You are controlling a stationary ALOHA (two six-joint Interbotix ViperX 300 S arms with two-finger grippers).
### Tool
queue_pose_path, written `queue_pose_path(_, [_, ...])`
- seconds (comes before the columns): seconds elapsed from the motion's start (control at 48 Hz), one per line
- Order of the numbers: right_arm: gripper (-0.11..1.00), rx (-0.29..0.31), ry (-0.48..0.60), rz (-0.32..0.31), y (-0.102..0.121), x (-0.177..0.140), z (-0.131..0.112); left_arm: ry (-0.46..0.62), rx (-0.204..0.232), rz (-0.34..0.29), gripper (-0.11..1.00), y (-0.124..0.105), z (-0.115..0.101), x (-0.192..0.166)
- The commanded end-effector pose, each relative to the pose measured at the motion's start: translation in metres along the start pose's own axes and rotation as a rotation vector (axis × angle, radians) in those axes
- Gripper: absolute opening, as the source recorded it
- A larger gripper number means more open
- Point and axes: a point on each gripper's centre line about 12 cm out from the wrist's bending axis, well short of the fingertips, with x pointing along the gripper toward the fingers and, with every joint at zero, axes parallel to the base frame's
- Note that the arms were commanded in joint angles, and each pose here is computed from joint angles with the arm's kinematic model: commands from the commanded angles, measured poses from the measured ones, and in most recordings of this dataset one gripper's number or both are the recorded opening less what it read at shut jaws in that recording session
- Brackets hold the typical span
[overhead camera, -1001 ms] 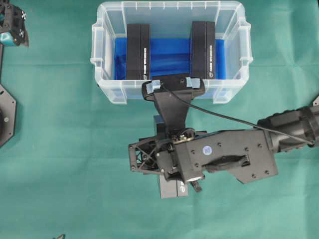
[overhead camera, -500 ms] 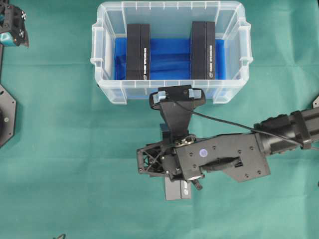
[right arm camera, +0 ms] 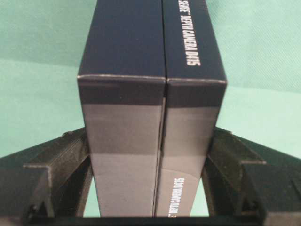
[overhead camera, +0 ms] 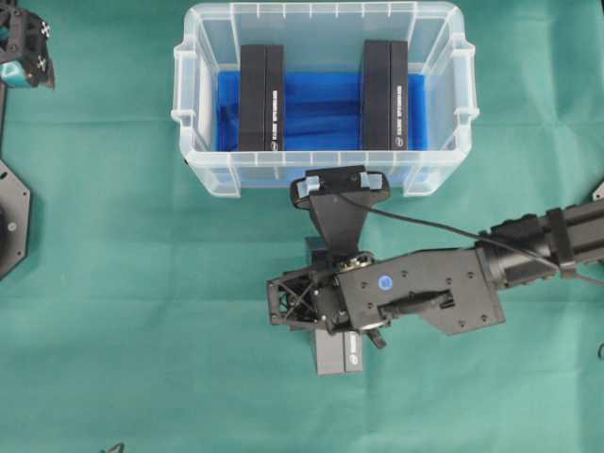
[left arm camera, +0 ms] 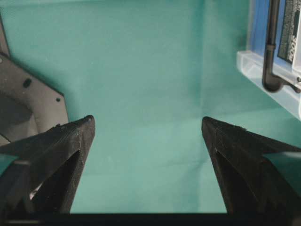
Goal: Take out the box from the case.
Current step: 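Lower the black boxes onto the green cloth in front of the case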
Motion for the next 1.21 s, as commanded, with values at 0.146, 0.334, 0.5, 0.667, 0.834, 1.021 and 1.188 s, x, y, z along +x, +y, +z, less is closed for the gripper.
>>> queue_pose_path(0.146, [0.67, -0.011, 0.009, 0.066, 0.004, -0.010, -0.002, -0.011, -0.003, -0.007, 0.98, -0.001, 0.002, -0.004])
queue_pose_path(0.334, [0.67, -0.014, 0.011, 0.064, 0.003, -0.010, -0.004, -0.011, -0.003, -0.007, 0.97, -0.001, 0.002, -0.004])
queue_pose_path(0.5, [0.67, -0.012, 0.009, 0.059, 0.002, -0.010, -0.003, -0.012, -0.001, -0.010, 0.97, -0.001, 0.002, -0.004])
queue_pose_path(0.667, [0.74, -0.012, -0.007, 0.028, -0.001, -0.010, -0.002, -0.011, -0.001, -0.009, 0.97, 0.000, 0.001, -0.003])
queue_pose_path(0.834, [0.95, -0.014, -0.024, 0.013, -0.001, -0.013, 0.000, -0.014, -0.003, -0.013, 0.97, -0.001, 0.002, -0.003])
queue_pose_path(1.021, [0.93, -0.018, -0.036, 0.026, 0.002, -0.017, 0.002, -0.015, -0.007, -0.014, 0.97, 0.000, 0.002, -0.004])
queue_pose_path(1.188, [0.93, -0.019, -0.034, 0.035, 0.003, -0.020, 0.002, -0.016, -0.008, -0.015, 0.98, 0.000, 0.002, -0.004])
